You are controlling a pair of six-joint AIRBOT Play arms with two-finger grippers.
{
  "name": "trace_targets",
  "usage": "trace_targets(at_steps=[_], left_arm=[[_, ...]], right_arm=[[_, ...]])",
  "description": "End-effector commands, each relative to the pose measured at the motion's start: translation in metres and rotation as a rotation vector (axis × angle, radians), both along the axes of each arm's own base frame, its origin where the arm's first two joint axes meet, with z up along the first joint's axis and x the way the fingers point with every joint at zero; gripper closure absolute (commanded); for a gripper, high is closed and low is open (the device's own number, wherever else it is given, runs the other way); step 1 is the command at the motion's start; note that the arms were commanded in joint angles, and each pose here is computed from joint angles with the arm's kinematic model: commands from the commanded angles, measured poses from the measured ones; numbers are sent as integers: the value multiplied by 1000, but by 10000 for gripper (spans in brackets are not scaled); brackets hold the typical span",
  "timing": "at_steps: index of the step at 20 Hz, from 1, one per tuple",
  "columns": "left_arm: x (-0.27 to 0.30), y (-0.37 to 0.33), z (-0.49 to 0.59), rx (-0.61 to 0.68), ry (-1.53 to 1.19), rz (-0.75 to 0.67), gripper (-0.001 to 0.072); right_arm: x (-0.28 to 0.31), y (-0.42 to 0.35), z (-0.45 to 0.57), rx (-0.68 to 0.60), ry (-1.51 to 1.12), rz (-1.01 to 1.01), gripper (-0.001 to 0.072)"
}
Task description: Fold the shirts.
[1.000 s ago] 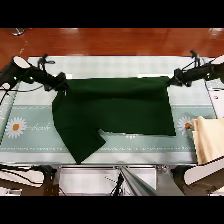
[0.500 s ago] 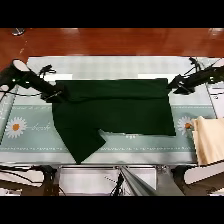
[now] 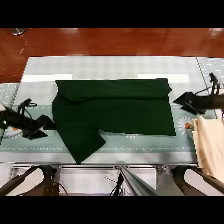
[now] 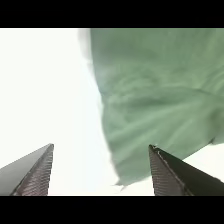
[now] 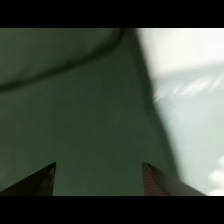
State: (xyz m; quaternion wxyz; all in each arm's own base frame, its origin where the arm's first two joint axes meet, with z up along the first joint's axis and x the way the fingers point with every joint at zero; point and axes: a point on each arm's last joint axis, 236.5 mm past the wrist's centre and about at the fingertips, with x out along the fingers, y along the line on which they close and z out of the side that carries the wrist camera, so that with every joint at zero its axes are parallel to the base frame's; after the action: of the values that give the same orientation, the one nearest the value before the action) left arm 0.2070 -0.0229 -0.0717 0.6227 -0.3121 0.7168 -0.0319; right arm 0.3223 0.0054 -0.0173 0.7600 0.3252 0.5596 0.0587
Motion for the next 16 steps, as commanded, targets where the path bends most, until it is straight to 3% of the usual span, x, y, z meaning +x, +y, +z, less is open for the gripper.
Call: trace_targets(at_steps=[1, 7, 10, 11, 12, 13, 16], left_arm=[[0, -29, -11, -99, -128, 178, 0], [-6, -69, -27, -164, -167, 115, 2], [-5, -79, -31, -140, -191, 63, 11], [-3, -81, -32, -130, -204, 51, 124], [-2, -83, -33, -125, -212, 40, 429], [-1, -85, -32, -124, -223, 30, 665], [6, -88, -27, -142, -259, 16, 678]], right_arm=[[-27, 39, -4, 83, -56, -31, 92], [-30, 56, 0, 112, -56, -12, 92], [-34, -15, 3, -41, -9, -116, 92], [-40, -40, 4, -80, 18, -163, 92], [-55, -59, -2, -102, 72, -208, 92], [-75, -69, -12, -111, 150, -239, 92], [-128, -44, -49, -58, 350, -188, 92]])
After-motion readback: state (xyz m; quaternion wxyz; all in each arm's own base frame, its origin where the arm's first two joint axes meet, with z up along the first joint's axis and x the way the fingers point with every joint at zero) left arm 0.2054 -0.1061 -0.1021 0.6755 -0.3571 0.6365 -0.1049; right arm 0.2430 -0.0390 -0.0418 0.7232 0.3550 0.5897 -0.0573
